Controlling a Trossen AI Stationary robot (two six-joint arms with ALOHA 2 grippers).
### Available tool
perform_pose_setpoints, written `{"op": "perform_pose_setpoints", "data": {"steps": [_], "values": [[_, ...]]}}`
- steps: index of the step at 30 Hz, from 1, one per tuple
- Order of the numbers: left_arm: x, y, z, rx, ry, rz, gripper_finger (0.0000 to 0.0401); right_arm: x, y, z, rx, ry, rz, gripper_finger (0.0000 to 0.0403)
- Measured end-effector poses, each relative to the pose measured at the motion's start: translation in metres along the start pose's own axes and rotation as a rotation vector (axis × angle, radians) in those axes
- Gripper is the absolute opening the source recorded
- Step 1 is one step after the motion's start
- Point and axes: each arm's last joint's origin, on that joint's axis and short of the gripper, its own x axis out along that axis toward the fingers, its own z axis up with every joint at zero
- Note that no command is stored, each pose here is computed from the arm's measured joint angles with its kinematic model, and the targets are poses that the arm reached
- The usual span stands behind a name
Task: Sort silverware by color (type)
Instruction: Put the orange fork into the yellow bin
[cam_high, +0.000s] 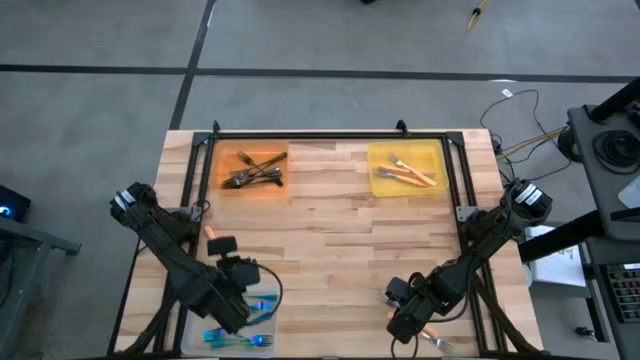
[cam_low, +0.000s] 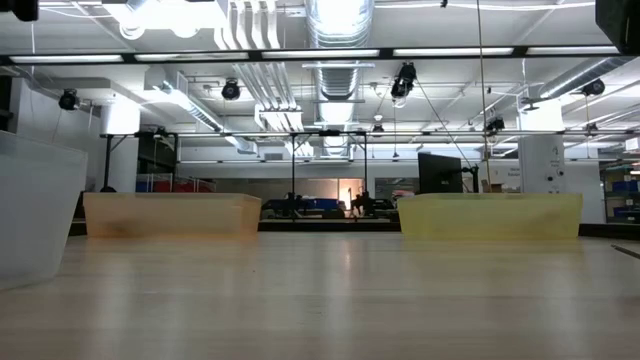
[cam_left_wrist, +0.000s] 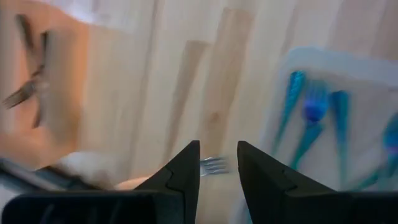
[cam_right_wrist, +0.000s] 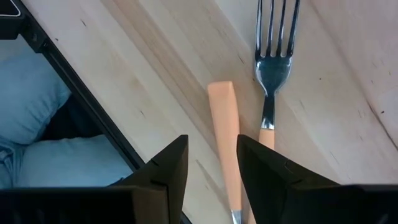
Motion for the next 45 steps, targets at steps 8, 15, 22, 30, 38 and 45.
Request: {"op": "perform_pose_setpoints", "data": {"steps": [8,15,22,30,38,45], "values": [[0.037,0.056,-0.003,-0.148,0.141,0.077,0.0089,0.000,0.000,0.000,-0.021,-0.008,-0.004,0.0123],[0.073,0.112,-0.027,-0.439,0.252,0.108,0.0089,0.000,0.000,0.000,-0.026,-0.008,-0.004,0.0124],[0.099,0.133,-0.060,-0.857,0.184,0.036,0.0089,0.000,-0.001,0.002,-0.108,-0.010,-0.007,0.0123],[0.107,0.136,-0.076,-1.107,0.253,-0.020,0.0089,0.000,-0.001,0.002,-0.263,-0.007,-0.013,0.0123],[0.099,0.125,-0.061,-1.191,0.285,-0.066,0.0089,0.000,-0.007,0.002,-0.370,0.011,-0.070,0.0128],[0.104,0.106,-0.053,-1.176,0.360,-0.006,0.0089,-0.001,-0.016,0.000,-0.393,0.043,-0.157,0.0125]]}}
